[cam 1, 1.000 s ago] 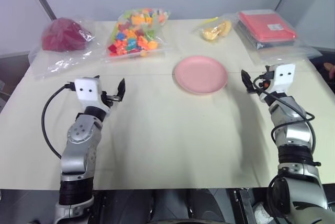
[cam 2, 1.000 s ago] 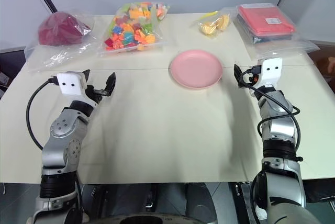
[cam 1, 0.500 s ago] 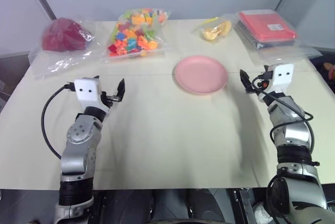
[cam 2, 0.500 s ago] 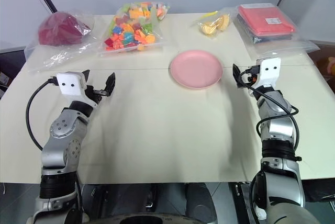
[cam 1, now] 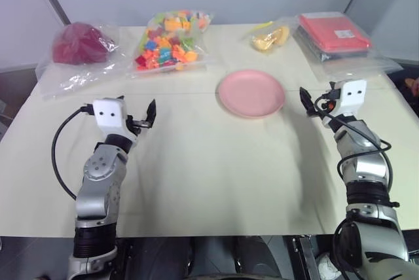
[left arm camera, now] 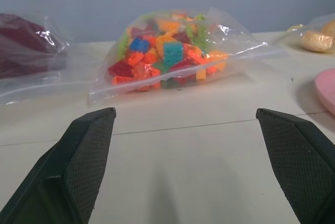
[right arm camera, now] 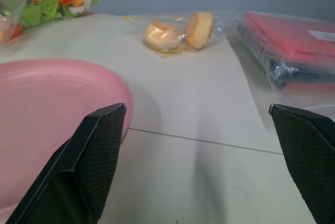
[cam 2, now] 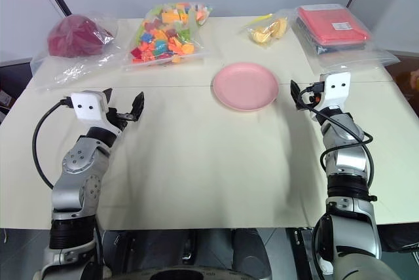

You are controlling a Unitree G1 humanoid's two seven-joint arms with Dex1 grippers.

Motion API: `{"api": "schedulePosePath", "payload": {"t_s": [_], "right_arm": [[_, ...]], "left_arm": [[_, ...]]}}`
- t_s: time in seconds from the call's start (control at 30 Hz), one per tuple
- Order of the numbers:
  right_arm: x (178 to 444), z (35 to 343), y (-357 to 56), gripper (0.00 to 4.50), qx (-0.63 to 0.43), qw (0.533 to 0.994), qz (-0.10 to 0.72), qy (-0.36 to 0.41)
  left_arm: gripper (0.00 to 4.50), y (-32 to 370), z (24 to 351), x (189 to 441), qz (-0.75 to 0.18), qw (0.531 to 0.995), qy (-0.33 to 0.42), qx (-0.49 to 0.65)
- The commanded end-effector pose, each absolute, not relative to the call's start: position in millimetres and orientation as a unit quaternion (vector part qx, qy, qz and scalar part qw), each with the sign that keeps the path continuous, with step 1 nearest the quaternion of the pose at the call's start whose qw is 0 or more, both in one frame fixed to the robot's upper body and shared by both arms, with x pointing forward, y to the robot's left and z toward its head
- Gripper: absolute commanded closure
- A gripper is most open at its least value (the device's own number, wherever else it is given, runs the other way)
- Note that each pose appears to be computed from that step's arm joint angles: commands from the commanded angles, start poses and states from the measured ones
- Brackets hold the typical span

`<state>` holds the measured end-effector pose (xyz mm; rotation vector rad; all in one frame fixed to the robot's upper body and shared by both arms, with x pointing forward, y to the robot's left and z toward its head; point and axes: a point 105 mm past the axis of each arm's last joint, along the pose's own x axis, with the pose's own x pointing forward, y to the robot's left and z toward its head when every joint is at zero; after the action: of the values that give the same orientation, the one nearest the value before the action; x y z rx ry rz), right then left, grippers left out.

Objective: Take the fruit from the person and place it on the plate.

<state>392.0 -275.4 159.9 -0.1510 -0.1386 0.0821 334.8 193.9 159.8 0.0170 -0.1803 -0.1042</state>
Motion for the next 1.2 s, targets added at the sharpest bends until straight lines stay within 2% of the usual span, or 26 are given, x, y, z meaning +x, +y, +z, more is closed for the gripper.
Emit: {"api": "schedulePosePath", "payload": {"t_s": [0.03, 1.07, 1.13, 1.2], "right_arm": [[394.0, 176.7, -271.2, 0.05, -0.081, 0.991, 0.044, -0.099], [392.3, 173.6, -272.3, 0.05, -0.083, 0.991, 0.044, -0.095], [391.3, 174.8, -269.8, 0.05, -0.084, 0.990, 0.056, -0.094], [384.9, 182.0, -256.0, 0.05, -0.085, 0.985, 0.116, -0.097]], "left_arm": [[0.00, 196.0, 176.1, 330.0, -0.047, 0.991, -0.123, 0.018], [0.00, 209.5, 185.1, 332.4, -0.044, 0.990, -0.127, 0.030], [0.00, 208.7, 183.9, 332.3, -0.045, 0.991, -0.125, 0.030], [0.00, 207.2, 182.4, 331.9, -0.049, 0.991, -0.123, 0.031]]}}
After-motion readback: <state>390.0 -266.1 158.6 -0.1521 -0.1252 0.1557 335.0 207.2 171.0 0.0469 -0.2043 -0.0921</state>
